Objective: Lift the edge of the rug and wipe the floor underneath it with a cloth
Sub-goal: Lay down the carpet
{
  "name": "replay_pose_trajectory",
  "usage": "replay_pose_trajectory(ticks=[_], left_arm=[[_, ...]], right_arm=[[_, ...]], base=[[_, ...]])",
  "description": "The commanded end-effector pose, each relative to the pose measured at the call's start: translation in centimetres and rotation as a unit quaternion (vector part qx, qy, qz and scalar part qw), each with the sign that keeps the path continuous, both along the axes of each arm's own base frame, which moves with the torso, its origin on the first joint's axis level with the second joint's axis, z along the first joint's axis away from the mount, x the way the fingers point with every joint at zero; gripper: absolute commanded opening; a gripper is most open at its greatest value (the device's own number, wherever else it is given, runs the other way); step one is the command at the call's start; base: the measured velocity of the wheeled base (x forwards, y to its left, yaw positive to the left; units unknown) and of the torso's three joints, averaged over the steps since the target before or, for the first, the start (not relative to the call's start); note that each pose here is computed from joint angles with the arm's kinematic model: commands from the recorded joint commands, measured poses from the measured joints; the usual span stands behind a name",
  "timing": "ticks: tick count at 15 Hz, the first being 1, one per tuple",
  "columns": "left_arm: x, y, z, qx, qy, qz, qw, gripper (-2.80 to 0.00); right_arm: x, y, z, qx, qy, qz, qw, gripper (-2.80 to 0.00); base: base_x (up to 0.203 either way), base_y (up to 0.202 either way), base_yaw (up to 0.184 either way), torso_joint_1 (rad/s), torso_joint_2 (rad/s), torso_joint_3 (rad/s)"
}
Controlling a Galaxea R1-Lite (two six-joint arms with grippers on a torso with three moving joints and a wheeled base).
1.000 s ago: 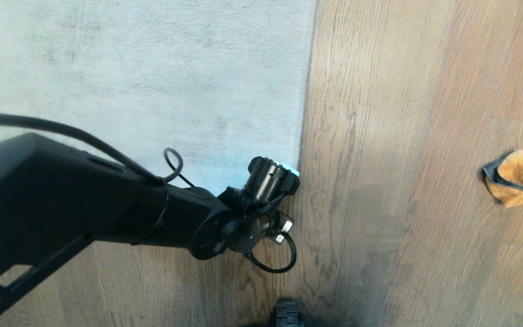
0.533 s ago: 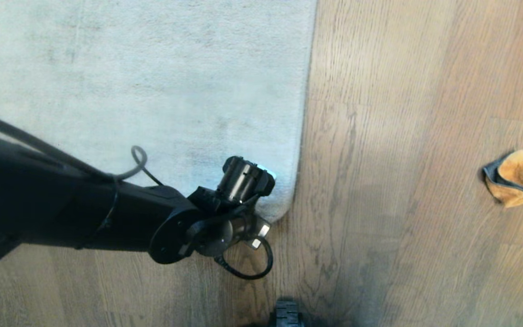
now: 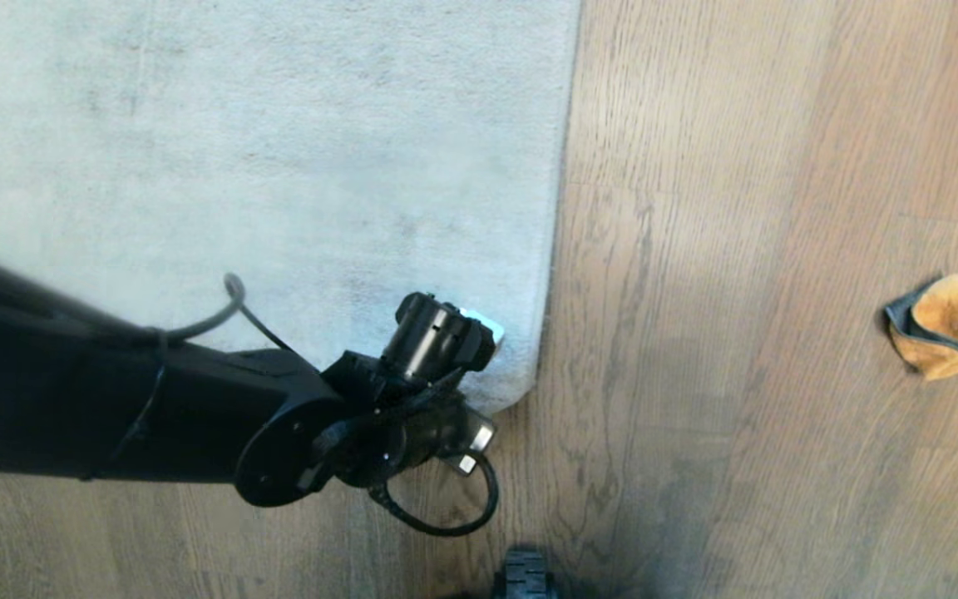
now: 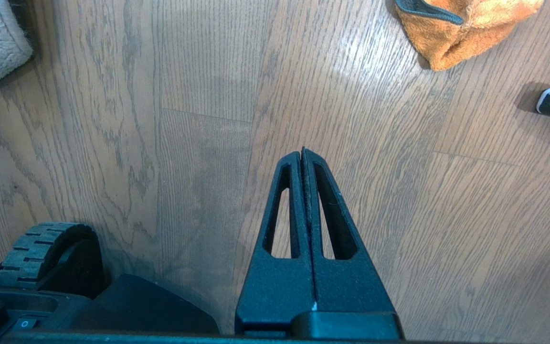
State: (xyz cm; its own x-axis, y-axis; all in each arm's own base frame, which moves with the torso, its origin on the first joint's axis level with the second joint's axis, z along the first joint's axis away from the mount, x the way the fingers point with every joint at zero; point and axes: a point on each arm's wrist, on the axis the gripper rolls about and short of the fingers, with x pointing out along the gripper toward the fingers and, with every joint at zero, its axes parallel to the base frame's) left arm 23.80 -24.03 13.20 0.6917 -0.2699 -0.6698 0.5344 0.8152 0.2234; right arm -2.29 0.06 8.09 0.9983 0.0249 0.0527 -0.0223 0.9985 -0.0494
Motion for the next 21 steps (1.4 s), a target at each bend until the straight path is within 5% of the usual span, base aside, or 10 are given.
replay_pose_trajectory(ticks=[1, 4, 7, 11, 16, 18, 21], left_arm=[[-2.1, -0.6, 0.3, -0.028, 0.034, -0.019, 0.9988, -2.8], [-4.5, -0.1, -0.4, -0.017, 0.073, -0.018, 0.997, -2.8], [-3.7, 0.2, -0.9, 0.003, 0.064, -0.027, 0.9976, -2.8], [-0.9, -2.9, 0.4, -0.069, 0.009, -0.03, 0.9971, -2.8], [0.8, -7.2, 1.7, -0.215, -0.015, 0.006, 0.9765, -2.8], [0.9, -8.1, 1.7, -0.239, -0.007, 0.016, 0.9708, -2.8], [1.7, -8.5, 0.4, -0.222, -0.007, 0.021, 0.9749, -2.8]], right_arm=[[0.0, 0.0, 0.0, -0.001, 0.001, 0.001, 1.0, -2.8], [0.0, 0.0, 0.0, -0.001, 0.0, 0.0, 1.0, -2.8], [0.0, 0.0, 0.0, -0.001, 0.0, 0.001, 1.0, -2.8], [0.0, 0.0, 0.0, -0.001, 0.0, 0.001, 1.0, -2.8], [0.0, 0.0, 0.0, -0.001, 0.0, 0.001, 1.0, -2.8], [0.0, 0.0, 0.0, -0.001, 0.0, 0.001, 1.0, -2.8], [0.0, 0.0, 0.0, -0.001, 0.001, 0.0, 1.0, -2.8]], base=[[0.0, 0.0, 0.0, 0.0, 0.0, 0.0], [0.0, 0.0, 0.0, 0.0, 0.0, 0.0], [0.0, 0.0, 0.0, 0.0, 0.0, 0.0], [0.0, 0.0, 0.0, 0.0, 0.0, 0.0], [0.0, 0.0, 0.0, 0.0, 0.0, 0.0], [0.0, 0.0, 0.0, 0.0, 0.0, 0.0], [0.0, 0.0, 0.0, 0.0, 0.0, 0.0]])
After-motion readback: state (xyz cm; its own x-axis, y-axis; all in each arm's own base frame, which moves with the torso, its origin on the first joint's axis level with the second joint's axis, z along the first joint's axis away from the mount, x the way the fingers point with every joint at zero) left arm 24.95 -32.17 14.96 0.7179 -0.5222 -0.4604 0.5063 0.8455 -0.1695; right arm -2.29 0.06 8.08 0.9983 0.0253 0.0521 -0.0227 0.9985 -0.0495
